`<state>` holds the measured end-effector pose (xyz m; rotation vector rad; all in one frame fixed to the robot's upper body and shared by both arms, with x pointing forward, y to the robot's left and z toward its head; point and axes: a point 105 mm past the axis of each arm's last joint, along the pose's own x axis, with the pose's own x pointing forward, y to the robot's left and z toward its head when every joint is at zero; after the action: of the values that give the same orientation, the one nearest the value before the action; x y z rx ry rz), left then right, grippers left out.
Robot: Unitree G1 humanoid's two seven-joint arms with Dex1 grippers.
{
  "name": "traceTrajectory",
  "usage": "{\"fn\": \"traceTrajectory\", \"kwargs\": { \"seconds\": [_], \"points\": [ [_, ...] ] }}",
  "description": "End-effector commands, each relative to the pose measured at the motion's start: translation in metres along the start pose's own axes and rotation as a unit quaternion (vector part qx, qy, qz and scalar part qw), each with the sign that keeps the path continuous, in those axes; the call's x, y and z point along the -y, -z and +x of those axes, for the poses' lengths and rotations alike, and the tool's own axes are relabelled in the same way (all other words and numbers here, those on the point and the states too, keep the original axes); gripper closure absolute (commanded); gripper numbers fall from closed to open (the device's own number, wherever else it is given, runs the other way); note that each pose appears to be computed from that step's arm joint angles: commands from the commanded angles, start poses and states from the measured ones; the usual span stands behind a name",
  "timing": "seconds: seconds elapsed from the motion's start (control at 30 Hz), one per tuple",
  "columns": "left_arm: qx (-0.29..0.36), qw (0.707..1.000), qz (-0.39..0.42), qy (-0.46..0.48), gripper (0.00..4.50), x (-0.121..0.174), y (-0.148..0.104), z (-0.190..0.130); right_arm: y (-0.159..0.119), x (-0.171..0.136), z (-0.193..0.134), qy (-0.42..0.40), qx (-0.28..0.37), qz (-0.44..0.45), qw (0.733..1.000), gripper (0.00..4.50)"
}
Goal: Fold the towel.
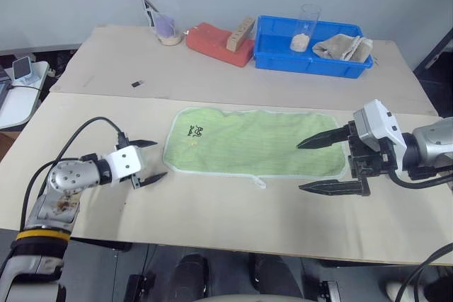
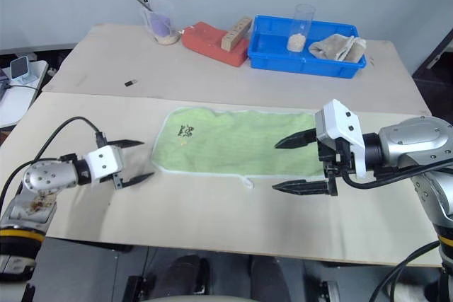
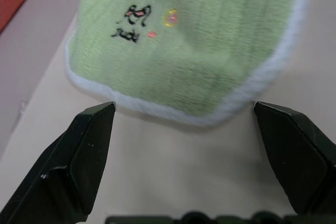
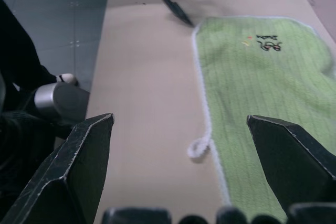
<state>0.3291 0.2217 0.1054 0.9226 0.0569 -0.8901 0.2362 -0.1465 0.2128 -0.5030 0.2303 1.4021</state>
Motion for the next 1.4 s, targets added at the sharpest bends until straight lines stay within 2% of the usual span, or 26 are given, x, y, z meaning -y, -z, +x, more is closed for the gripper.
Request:
{"fn": "traceTrajectory", "kwargs": {
  "seconds": [0.03, 0.1, 0.2, 0.4, 0.47, 0.63, 0.87, 1.0, 1.1, 1.2, 1.4],
  "points": [
    [0.006, 1.0, 0.024, 0.009, 0.0, 0.003, -0.001, 0.011, -0.01, -0.001, -0.005, 0.012, 0.008, -0.015, 1.0, 0.02],
    [0.016, 0.999, 0.024, 0.014, 0.0, 0.004, -0.003, 0.016, -0.011, 0.0, -0.005, 0.016, 0.009, -0.016, 1.0, 0.02],
    [0.032, 0.999, 0.02, 0.015, 0.81, 0.004, -0.008, 0.02, -0.011, 0.0, -0.006, 0.02, 0.011, -0.015, 1.0, 0.0],
    [0.046, 0.999, 0.011, 0.019, 3.76, 0.002, -0.013, 0.014, -0.007, 0.0, -0.009, 0.03, 0.009, -0.01, 0.999, 0.0],
    [0.048, 0.999, 0.009, 0.022, 4.42, 0.003, -0.015, 0.012, -0.001, 0.004, -0.013, 0.046, -0.003, -0.01, 0.999, 0.0],
    [0.058, 0.998, -0.02, 0.025, 4.42, 0.004, -0.019, 0.007, 0.043, 0.025, -0.037, 0.103, -0.124, -0.056, 0.985, 0.0],
    [0.068, 0.996, -0.065, 0.009, 4.42, -0.004, -0.023, 0.008, 0.115, 0.046, -0.05, 0.082, -0.281, -0.135, 0.947, 0.0],
    [0.065, 0.996, -0.067, 0.006, 4.42, -0.003, -0.022, 0.009, 0.141, 0.061, -0.053, 0.076, -0.319, -0.159, 0.931, 0.0],
    [0.064, 0.996, -0.068, 0.004, 4.42, -0.002, -0.022, 0.008, 0.148, 0.072, -0.053, 0.084, -0.322, -0.162, 0.929, 0.0],
    [0.061, 0.996, -0.069, 0.001, 4.5, -0.002, -0.021, 0.008, 0.151, 0.076, -0.051, 0.087, -0.31, -0.154, 0.934, 0.81],
    [0.057, 0.996, -0.07, -0.001, 4.5, 0.0, -0.018, 0.005, 0.153, 0.076, -0.048, 0.084, -0.292, -0.144, 0.942, 2.81]
  ]
}}
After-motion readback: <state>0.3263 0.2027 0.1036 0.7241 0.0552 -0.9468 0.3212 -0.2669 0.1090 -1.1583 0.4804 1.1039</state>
